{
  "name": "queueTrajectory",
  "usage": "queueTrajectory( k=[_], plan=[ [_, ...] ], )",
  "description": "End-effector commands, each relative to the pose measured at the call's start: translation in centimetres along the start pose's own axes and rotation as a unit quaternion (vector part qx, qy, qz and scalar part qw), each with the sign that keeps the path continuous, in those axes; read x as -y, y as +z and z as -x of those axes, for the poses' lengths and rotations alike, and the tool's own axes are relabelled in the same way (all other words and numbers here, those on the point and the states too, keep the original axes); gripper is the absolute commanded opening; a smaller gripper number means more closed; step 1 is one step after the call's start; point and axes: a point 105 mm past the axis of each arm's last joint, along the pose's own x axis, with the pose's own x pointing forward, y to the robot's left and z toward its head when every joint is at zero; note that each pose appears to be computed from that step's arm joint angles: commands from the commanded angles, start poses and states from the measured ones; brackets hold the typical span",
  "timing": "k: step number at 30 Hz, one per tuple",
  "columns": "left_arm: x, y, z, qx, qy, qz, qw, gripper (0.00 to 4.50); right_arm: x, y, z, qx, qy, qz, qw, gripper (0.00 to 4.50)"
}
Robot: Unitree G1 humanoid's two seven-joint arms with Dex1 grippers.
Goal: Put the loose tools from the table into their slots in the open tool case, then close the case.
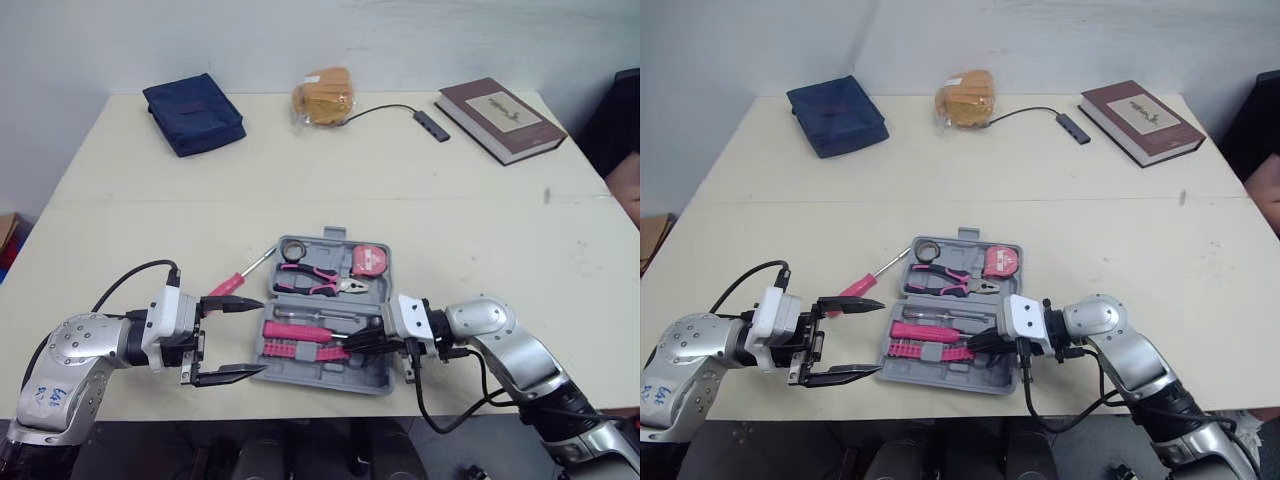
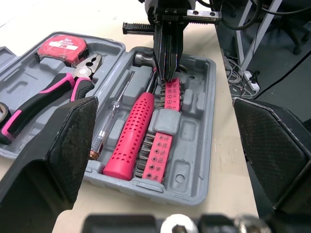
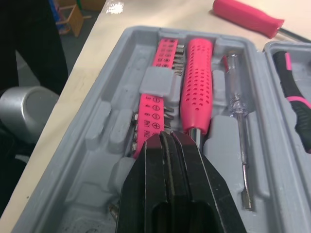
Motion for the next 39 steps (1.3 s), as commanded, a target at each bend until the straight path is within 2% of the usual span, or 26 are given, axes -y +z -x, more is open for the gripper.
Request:
queueTrajectory(
  k=[1, 5, 11, 14, 16, 19, 22, 23, 25, 28, 31, 37, 38, 39],
  plan=[
    [0.0, -0.2, 0.3, -0.003, 0.005, -0.003, 1.0, 4.5, -1.7, -1.2, -0.8, -0.046, 0.038, 0.002, 0.998, 0.05],
    [-0.1, -0.3, 0.3, -0.003, 0.01, -0.002, 1.0, 4.5, -2.1, -1.4, -1.5, -0.057, 0.038, 0.015, 0.998, 0.05],
    [-0.1, 0.1, -0.2, -0.001, 0.016, 0.003, 1.0, 4.5, -2.1, -1.5, -1.0, -0.097, 0.055, 0.09, 0.99, 0.05],
    [-0.4, 0.3, -0.2, 0.0, 0.026, 0.004, 1.0, 4.5, -1.4, -0.7, -0.7, -0.089, 0.04, 0.13, 0.987, 0.05],
    [-0.8, 0.8, -0.2, 0.009, 0.038, 0.006, 0.999, 4.5, -0.5, 1.1, -0.1, -0.036, 0.01, 0.175, 0.984, 0.05],
    [-1.3, 1.2, 0.2, 0.015, 0.056, 0.008, 0.998, 4.5, 0.4, 3.2, 1.9, 0.053, -0.037, 0.164, 0.984, 0.05],
    [-2.3, 0.9, 1.7, 0.005, 0.098, 0.005, 0.995, 4.5, 0.9, 3.7, 4.8, 0.085, -0.081, 0.12, 0.986, 0.05],
    [-2.4, 0.8, 2.1, 0.004, 0.106, 0.006, 0.994, 4.5, 0.9, 3.8, 5.3, 0.091, -0.088, 0.112, 0.986, 0.05],
    [-3.4, 0.6, 4.3, 0.004, 0.167, 0.023, 0.986, 4.5, 1.8, 2.0, 7.9, 0.041, -0.163, 0.085, 0.982, 0.05],
    [-4.0, -0.1, 7.1, -0.017, 0.232, 0.015, 0.973, 4.5, 1.8, 2.2, 11.3, 0.063, -0.198, 0.03, 0.978, 0.05],
    [-4.4, -1.3, 10.9, -0.042, 0.306, 0.013, 0.951, 4.5, 1.8, 1.2, 15.4, 0.029, -0.247, 0.034, 0.968, 1.0],
    [-3.3, -4.8, 17.5, -0.083, 0.433, 0.045, 0.896, 4.5, 1.7, -3.2, 25.2, -0.089, -0.393, 0.045, 0.914, 4.1],
    [-3.0, -5.2, 18.3, -0.09, 0.447, 0.049, 0.888, 4.5, 1.4, -3.7, 26.3, -0.103, -0.406, 0.042, 0.907, 4.42],
    [-3.0, -5.4, 19.6, -0.083, 0.478, 0.057, 0.873, 4.5, 0.9, -4.4, 27.6, -0.12, -0.425, 0.036, 0.897, 4.42]
  ],
)
